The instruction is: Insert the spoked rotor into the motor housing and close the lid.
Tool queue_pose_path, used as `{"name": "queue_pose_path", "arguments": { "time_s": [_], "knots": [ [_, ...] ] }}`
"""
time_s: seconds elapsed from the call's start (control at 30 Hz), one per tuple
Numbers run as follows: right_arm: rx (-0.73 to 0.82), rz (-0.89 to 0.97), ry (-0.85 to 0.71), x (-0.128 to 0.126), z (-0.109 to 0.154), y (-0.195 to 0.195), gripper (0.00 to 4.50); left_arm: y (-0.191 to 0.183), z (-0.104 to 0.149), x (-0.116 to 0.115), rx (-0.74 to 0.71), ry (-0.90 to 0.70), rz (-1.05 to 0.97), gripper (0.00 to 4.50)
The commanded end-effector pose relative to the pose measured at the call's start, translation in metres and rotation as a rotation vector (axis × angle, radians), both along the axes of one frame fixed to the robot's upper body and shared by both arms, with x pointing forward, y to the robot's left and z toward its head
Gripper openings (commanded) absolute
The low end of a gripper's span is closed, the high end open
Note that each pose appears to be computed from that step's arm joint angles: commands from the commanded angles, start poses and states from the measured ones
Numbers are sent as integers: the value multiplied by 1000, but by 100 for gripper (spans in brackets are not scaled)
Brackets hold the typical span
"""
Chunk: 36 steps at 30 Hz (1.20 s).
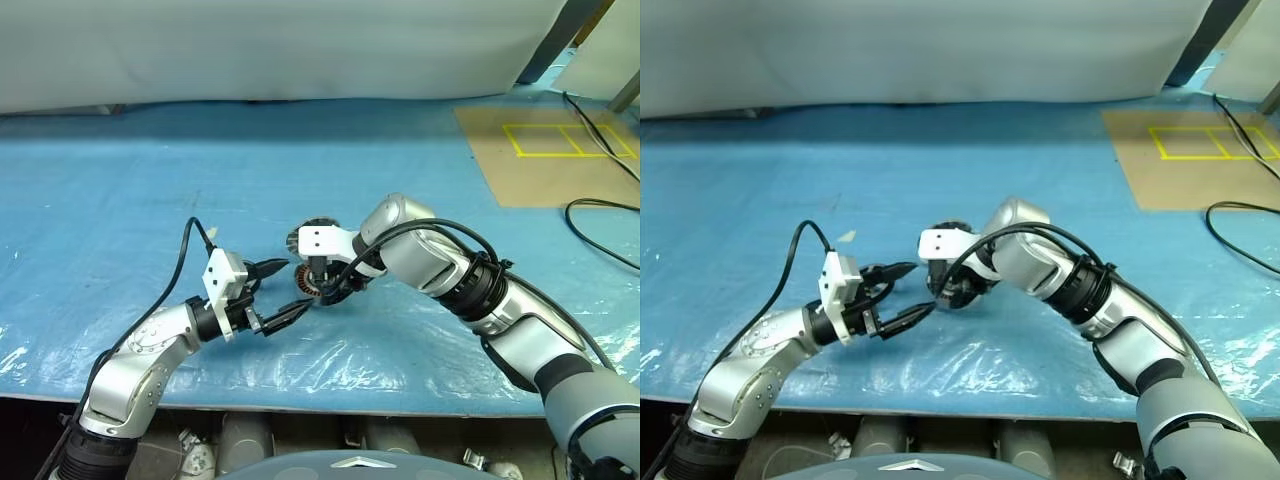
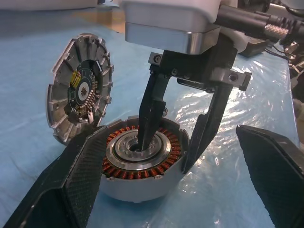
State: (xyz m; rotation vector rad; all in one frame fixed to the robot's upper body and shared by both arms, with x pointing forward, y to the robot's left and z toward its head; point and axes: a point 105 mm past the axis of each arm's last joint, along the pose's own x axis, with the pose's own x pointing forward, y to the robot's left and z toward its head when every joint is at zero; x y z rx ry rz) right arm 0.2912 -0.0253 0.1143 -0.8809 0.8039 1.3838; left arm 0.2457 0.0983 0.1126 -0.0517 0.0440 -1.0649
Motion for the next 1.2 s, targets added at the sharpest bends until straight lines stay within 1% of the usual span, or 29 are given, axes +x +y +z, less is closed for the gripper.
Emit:
{"name": "queue_pose_path", "arguments": {
  "time_s": [0.03, 0.07, 0.13, 0.17, 0.27, 0.33, 0.6, 0.7, 0.77, 0.83, 0.9, 0.97, 1.03, 1.1, 1.17, 1.2],
  "knots": [
    [-8, 29, -56, 2, -3, 4, 187, 0, 7, -1, -5, -39, -21, 450],
    [-12, 28, -61, 4, -5, 3, 187, 1, 6, -1, -4, -40, -19, 450],
    [-20, 34, -70, 4, -7, 1, 257, 2, 5, -1, -3, -42, -15, 450],
    [-23, 46, -64, 2, -6, 0, 281, 3, 5, -1, -3, -42, -13, 450],
    [-22, 69, -73, 1, 4, 1, 377, 4, 3, 0, -2, -42, -9, 450],
    [-10, 66, -72, 3, 14, 4, 377, 4, 2, 0, -6, -40, -7, 450],
    [97, 43, 21, -9, 67, 15, 377, 4, -1, 3, -8, -33, -21, 450],
    [116, 20, 65, -14, 73, 10, 377, 4, -1, 3, -14, -30, -30, 450],
    [157, -7, 111, -17, 79, -4, 377, 3, 1, 3, -22, -32, -38, 450],
    [182, -32, 121, -17, 79, -18, 377, 2, 3, 2, -32, -34, -42, 450],
    [193, -46, 80, -17, 68, -44, 377, 1, 5, -1, -37, -37, -45, 450],
    [211, -45, 55, -23, 59, -65, 377, 0, 7, -3, -42, -41, -47, 450],
    [302, -54, -6, -26, 57, -73, 377, 1, 9, -6, -37, -51, -50, 450],
    [431, -147, -82, -24, 55, -79, 377, 1, 12, -13, -38, -56, -53, 450],
    [517, -231, -121, -25, 51, -84, 377, 2, 14, -17, -45, -52, -50, 450],
    [538, -288, -177, -20, 46, -88, 377, 2, 14, -19, -45, -48, -46, 450]
  ]
}}
